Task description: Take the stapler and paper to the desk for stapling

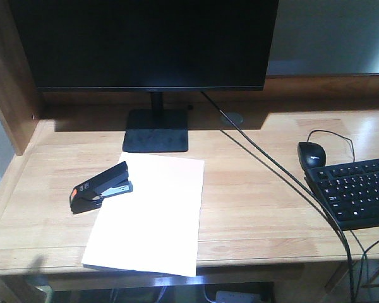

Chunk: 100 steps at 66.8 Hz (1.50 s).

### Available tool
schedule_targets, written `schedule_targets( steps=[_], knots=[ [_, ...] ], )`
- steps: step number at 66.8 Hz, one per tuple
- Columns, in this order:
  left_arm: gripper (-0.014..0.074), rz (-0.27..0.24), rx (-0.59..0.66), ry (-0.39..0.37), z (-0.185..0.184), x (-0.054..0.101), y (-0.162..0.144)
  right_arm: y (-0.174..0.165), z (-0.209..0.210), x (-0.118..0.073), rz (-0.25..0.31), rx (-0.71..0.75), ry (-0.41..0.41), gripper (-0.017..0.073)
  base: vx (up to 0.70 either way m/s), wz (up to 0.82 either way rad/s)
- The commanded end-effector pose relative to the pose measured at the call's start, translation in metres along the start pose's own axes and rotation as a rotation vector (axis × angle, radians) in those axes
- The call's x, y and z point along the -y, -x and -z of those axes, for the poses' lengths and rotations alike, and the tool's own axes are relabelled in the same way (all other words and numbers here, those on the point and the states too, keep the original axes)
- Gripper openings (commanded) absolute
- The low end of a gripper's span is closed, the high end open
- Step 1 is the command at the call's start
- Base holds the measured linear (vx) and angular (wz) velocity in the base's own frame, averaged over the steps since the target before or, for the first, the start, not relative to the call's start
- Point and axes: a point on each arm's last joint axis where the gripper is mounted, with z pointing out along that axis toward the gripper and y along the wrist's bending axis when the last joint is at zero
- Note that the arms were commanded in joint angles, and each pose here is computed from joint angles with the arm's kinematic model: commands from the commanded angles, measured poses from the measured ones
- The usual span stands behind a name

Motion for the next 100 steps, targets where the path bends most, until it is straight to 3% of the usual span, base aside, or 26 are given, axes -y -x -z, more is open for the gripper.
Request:
schedule_targets(
  steps=[1,20,27,36,84,92,100],
  knots=[
    [-0.0007,0.017,0.156,0.049,0.023,0.003,-0.005,0.014,0.001,-0.003,0.022,0.077,0.018,0.0564,0.00,0.00],
    [-0.0007,-0.005,0.270,0.097,0.055,0.018,-0.088,0.014,0.001,-0.003,0.022,0.077,0.018,0.0564,0.00,0.00],
    [-0.0007,-0.003,0.243,0.089,0.053,0.023,-0.124,0.014,0.001,-0.003,0.022,0.077,0.018,0.0564,0.00,0.00],
    [-0.0007,-0.003,0.227,0.075,0.052,0.027,-0.148,0.013,0.001,-0.003,0.022,0.076,0.017,0.0564,0.00,0.00],
    [-0.0007,-0.001,0.203,0.066,0.050,0.028,-0.156,0.014,0.001,-0.003,0.025,0.079,0.017,0.0556,0.00,0.00],
    [-0.0007,-0.001,0.203,0.066,0.050,0.028,-0.156,0.014,0.001,-0.003,0.025,0.077,0.017,0.0497,0.00,0.00],
    [-0.0007,-0.001,0.203,0.066,0.050,0.028,-0.156,0.015,0.001,-0.003,0.039,0.088,0.017,0.0349,0.00,0.00]
  ],
)
